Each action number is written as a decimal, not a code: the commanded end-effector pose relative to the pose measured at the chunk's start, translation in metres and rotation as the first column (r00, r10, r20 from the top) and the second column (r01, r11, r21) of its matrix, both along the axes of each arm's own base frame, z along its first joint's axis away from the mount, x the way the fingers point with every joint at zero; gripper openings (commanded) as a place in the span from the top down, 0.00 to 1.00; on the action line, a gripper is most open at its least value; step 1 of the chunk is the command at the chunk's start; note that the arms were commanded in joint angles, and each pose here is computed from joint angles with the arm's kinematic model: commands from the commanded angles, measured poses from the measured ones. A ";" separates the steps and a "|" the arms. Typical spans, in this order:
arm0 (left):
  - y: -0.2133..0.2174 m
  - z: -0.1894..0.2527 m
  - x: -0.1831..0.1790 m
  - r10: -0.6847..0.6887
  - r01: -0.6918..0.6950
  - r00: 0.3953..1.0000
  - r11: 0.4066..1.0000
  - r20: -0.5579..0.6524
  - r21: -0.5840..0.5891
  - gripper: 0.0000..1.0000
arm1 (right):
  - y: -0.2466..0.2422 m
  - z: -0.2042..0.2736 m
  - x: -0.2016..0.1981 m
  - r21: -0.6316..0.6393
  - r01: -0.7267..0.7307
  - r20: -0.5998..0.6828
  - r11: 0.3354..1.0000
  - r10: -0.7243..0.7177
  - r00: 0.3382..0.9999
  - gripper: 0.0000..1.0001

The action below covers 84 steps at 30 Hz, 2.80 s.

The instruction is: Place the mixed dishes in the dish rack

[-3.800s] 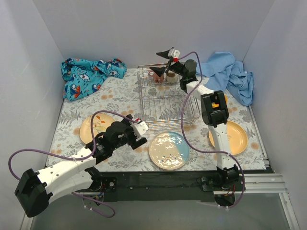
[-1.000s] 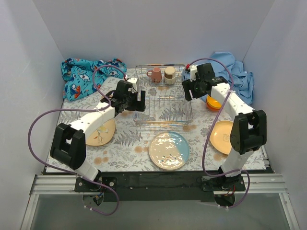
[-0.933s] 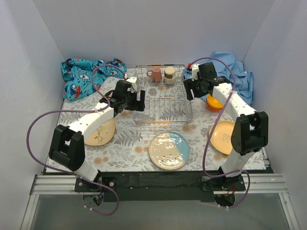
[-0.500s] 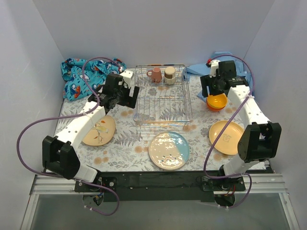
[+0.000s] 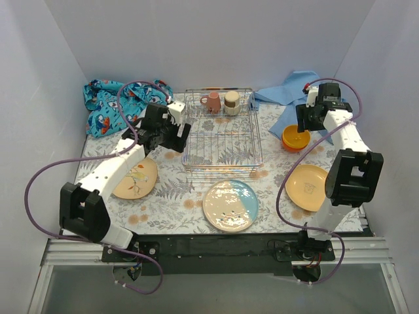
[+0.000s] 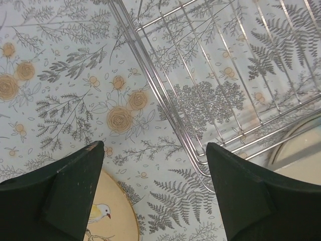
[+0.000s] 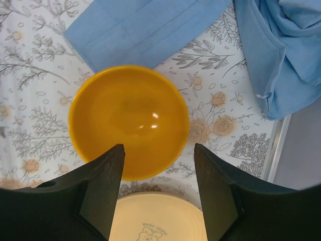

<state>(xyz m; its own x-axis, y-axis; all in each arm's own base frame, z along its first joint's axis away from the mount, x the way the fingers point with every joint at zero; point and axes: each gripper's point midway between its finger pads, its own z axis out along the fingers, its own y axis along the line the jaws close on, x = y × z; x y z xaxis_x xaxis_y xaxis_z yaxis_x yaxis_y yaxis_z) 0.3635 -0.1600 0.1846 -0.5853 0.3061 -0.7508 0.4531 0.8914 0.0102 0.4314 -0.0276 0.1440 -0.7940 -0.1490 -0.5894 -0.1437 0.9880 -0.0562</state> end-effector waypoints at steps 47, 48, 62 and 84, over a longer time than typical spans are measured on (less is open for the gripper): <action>-0.007 -0.033 0.048 0.038 -0.035 0.996 0.998 -0.084 0.045 0.18 | 0.076 -0.031 -0.005 0.061 -0.515 -0.198 0.855 0.516 0.834 0.55; -0.007 -0.034 0.048 0.040 -0.037 0.996 0.998 -0.084 0.045 0.18 | 0.077 -0.031 -0.005 0.062 -0.513 -0.199 0.856 0.515 0.834 0.58; -0.010 -0.035 0.045 0.032 -0.030 0.996 0.999 -0.085 0.025 0.18 | 0.069 -0.033 -0.011 -0.029 -0.489 -0.255 0.872 0.467 0.847 0.90; -0.009 0.015 0.038 0.074 -0.068 0.996 0.989 0.040 -0.128 0.18 | 0.148 0.148 -0.003 -0.076 -0.545 0.116 0.835 0.551 0.827 0.99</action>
